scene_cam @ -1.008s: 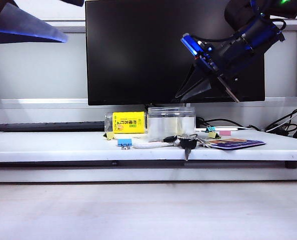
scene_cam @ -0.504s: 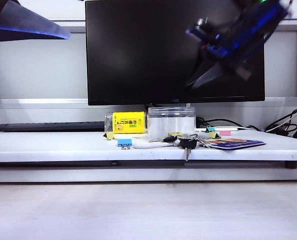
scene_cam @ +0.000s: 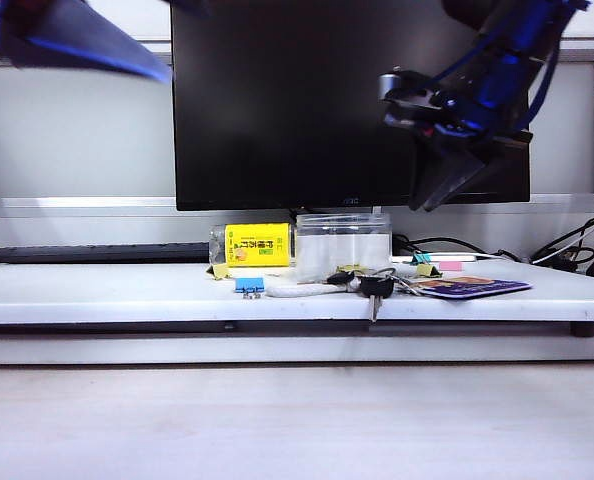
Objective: Pick up the clips with the largest number of clips of the same color on the table and place them in a round transparent plastic box.
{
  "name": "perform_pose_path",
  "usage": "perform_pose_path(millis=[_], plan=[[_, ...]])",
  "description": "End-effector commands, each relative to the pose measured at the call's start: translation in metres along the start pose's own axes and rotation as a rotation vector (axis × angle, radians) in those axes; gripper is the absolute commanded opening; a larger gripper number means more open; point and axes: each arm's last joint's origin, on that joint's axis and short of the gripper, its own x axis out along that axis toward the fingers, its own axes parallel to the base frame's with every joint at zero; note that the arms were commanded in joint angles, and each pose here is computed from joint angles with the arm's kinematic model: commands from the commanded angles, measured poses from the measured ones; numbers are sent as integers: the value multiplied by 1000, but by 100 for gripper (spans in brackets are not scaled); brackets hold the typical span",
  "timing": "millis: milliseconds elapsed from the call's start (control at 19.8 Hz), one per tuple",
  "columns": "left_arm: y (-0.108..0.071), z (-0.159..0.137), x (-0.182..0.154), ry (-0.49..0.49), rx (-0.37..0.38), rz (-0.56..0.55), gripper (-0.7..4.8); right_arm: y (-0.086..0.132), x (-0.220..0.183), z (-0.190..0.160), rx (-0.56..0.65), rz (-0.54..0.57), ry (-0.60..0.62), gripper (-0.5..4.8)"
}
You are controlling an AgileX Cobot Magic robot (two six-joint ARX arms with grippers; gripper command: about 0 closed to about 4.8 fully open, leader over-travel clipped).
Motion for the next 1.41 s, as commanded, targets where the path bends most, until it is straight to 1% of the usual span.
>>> perform_pose_path(millis=[50, 151, 453, 655, 1008, 1209, 1411], plan=[[-5, 2, 9, 28, 22, -8, 305, 3, 3, 3, -21, -55, -11, 97], [-8, 2, 10, 30, 31, 3, 305, 2, 8, 3, -19, -59, -3, 100], [-8, 4, 10, 19, 31, 17, 305, 1, 18, 2, -19, -58, 3, 100], [-10, 10, 9, -29, 26, 1, 305, 1, 26, 1, -18, -58, 8, 108], [-17, 32, -1, -93, 51, -7, 305, -1, 35, 2, -15, -75, -6, 108], [-17, 32, -1, -85, 47, -1, 305, -3, 41, 0, -15, -108, 7, 108], [-17, 32, -1, -83, 46, 2, 305, -3, 44, 0, -14, -108, 3, 106]])
